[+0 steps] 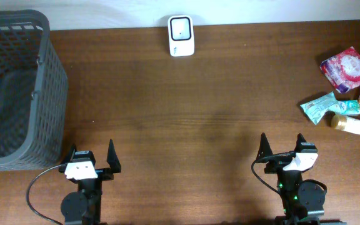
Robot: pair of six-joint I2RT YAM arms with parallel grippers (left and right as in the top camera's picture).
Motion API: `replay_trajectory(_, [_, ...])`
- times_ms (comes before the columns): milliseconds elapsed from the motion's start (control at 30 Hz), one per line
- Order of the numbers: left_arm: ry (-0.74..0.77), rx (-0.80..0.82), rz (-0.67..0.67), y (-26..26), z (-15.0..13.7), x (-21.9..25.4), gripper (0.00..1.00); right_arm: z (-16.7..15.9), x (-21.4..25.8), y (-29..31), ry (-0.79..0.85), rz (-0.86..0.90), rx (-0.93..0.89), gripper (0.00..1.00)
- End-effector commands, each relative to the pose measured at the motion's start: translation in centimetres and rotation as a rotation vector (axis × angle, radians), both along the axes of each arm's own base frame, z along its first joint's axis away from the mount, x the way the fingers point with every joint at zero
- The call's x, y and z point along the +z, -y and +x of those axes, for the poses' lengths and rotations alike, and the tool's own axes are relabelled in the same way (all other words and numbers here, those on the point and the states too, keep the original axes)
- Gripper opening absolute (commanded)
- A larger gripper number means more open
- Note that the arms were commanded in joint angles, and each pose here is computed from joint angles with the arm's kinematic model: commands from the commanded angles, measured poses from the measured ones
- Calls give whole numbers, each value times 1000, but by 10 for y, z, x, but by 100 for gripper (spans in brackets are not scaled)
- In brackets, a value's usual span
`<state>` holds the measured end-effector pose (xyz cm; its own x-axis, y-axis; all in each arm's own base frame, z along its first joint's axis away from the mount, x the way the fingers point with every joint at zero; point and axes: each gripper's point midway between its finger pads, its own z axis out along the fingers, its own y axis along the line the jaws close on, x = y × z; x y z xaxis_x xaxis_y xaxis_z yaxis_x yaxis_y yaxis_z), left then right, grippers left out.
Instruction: Scan the item barcode
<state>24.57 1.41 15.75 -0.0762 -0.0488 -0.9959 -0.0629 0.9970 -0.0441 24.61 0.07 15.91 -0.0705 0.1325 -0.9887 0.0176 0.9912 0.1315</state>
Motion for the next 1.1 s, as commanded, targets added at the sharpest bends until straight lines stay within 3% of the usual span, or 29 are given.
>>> replay_trajectory(0, [-6,-11,38,1,0,-2,99,0,-3,1,-5,0,-5,99])
replay_trajectory(1000, [-3,-11,37,1,0,-1,99,0,-3,3,-5,-2,-15,99])
replay_trajectory(1067, [-3,-11,37,1,0,-1,99,0,-4,-2,-7,-63,17,99])
